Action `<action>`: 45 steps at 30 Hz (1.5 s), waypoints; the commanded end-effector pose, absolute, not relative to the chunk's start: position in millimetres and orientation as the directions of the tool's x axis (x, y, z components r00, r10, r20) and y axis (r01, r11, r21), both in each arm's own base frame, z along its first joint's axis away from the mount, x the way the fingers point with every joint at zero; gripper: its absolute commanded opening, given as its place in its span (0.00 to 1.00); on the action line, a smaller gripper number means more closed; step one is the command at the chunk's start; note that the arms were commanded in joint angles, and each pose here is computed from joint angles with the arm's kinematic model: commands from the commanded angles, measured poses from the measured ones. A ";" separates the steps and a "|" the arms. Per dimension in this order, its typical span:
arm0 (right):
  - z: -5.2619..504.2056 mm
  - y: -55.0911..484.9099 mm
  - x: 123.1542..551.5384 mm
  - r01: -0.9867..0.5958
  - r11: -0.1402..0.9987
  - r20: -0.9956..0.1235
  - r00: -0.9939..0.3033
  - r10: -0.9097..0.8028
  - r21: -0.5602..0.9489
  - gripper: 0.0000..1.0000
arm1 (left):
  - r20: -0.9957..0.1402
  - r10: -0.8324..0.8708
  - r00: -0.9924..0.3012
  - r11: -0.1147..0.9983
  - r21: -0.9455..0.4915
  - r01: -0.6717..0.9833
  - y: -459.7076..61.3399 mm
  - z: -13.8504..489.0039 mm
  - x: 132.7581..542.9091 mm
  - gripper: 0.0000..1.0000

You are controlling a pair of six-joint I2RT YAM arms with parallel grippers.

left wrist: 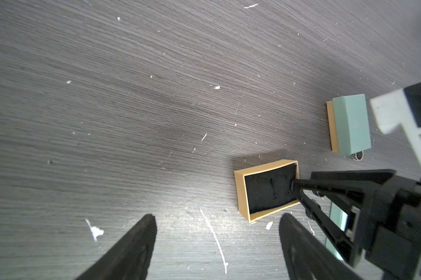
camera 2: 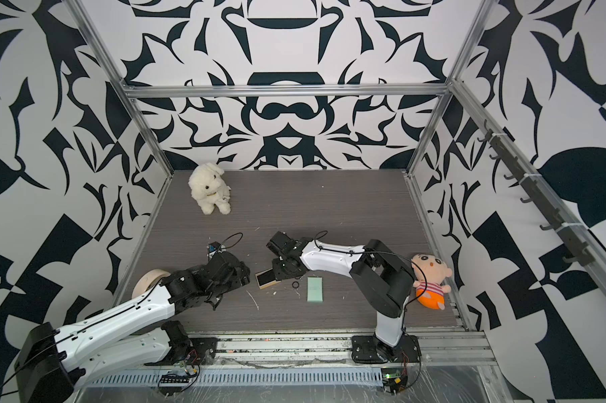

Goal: Take the rings out of the lift-off lid box
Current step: Adjust the jewelry box at the center of the board.

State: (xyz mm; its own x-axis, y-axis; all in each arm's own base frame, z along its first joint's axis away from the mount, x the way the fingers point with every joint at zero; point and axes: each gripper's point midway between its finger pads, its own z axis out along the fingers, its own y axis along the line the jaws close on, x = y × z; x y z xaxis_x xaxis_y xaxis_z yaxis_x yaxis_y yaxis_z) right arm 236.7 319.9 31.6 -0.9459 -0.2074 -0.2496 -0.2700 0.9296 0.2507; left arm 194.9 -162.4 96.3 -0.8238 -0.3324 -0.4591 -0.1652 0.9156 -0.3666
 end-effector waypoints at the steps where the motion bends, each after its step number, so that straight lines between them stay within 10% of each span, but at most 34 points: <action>1: 39.3 323.6 242.4 -0.277 0.934 -0.276 -0.938 -0.211 0.225 0.51 | -0.452 -0.332 -0.828 0.920 -0.347 -0.180 -155.5 85.9 190.1 0.84; 19: 81.4 330.0 248.8 -0.301 0.929 -0.349 -0.912 -0.214 0.216 0.53 | -0.433 -0.342 -0.834 0.906 -0.386 -0.172 -162.9 85.0 189.2 0.93; 45: 127.5 163.0 239.6 -0.101 0.992 -0.531 -0.846 -0.043 0.081 1.00 | -0.389 -0.451 -0.803 0.820 -0.536 -0.201 -258.5 80.8 137.8 0.99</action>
State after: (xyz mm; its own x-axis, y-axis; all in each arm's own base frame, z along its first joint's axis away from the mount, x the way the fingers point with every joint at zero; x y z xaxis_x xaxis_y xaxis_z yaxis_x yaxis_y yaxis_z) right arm 237.9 182.4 118.1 -0.8704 -0.0587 -0.4889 -0.1325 0.9841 0.1178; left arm 131.1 -241.6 64.1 -0.8420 -0.3712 -0.3916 -0.1680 0.8701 -0.4634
